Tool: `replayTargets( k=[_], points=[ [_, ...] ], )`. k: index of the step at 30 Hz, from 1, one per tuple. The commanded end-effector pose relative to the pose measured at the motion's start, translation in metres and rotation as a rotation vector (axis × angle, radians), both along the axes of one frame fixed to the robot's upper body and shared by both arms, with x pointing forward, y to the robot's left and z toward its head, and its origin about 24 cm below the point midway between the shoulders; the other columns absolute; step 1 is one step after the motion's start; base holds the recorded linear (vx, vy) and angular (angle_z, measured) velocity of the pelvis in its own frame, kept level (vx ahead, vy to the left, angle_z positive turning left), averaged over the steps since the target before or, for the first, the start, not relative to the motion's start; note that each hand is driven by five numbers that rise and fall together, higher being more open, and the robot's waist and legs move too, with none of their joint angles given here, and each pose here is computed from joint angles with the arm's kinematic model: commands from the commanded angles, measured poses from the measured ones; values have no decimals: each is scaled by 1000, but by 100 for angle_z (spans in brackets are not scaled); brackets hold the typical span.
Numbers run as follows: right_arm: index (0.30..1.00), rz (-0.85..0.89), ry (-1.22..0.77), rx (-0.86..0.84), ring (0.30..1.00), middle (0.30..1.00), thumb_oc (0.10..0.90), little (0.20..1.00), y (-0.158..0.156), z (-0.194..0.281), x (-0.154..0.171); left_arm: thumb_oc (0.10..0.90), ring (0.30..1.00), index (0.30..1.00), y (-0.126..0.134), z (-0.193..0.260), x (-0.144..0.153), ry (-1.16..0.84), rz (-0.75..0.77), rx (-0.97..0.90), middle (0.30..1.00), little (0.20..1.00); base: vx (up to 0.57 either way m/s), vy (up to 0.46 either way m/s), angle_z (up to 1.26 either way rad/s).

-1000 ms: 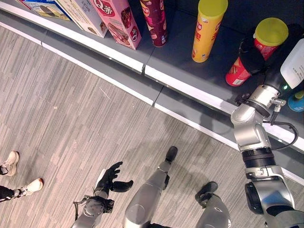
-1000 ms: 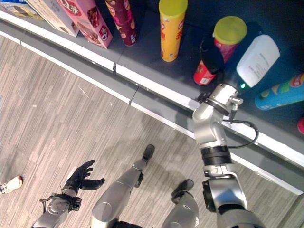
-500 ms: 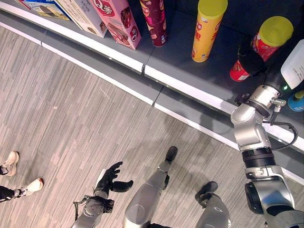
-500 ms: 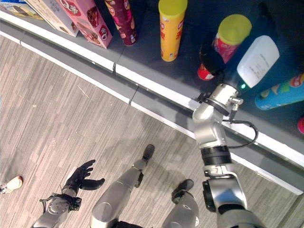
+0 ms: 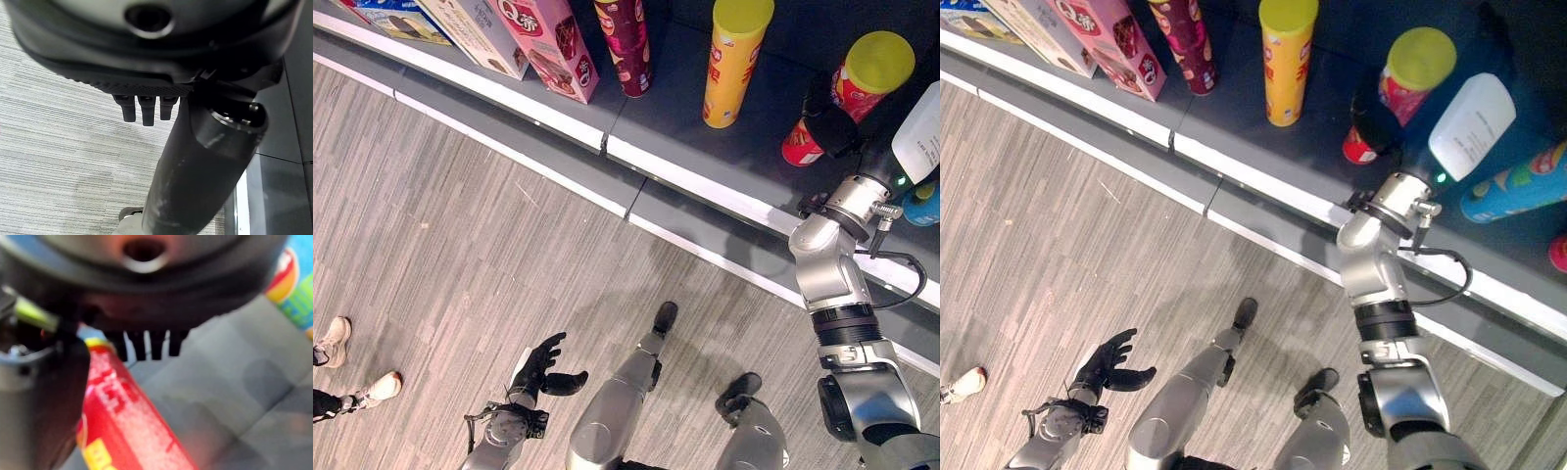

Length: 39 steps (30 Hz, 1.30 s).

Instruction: Put the goods on the table back onto the shelves and tidy them up.

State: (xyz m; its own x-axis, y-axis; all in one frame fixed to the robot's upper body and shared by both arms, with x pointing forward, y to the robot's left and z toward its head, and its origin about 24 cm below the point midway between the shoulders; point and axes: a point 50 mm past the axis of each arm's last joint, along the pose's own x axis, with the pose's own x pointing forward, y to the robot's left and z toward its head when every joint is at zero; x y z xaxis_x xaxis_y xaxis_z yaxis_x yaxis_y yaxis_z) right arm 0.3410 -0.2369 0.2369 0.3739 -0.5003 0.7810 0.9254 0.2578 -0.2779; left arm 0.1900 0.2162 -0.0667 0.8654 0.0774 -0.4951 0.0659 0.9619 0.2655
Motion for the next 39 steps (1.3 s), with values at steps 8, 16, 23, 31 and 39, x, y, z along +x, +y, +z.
replayTargets(
  k=[8,16,23,31,39],
  points=[
    [900,-61,-296,-142,900,900,800,900,-13,69,-24,800,900,900,16,1,-3,0,-13,68,900,900,-21,-22,0],
    [900,25,-302,-151,900,900,800,900,2,65,-24,800,900,900,14,7,-1,-28,-16,57,900,900,0,0,0],
    [900,168,-292,-175,900,900,800,900,26,61,-24,800,900,900,16,5,-5,-8,-21,66,900,900,0,0,0],
    [900,282,-269,-209,900,900,800,900,47,56,-24,800,900,900,20,-1,-5,19,13,76,900,900,-3,-3,-2],
    [900,475,-214,-206,900,900,800,900,72,36,-30,800,900,900,30,-16,-16,97,90,94,900,900,-14,17,-12]
  ],
)
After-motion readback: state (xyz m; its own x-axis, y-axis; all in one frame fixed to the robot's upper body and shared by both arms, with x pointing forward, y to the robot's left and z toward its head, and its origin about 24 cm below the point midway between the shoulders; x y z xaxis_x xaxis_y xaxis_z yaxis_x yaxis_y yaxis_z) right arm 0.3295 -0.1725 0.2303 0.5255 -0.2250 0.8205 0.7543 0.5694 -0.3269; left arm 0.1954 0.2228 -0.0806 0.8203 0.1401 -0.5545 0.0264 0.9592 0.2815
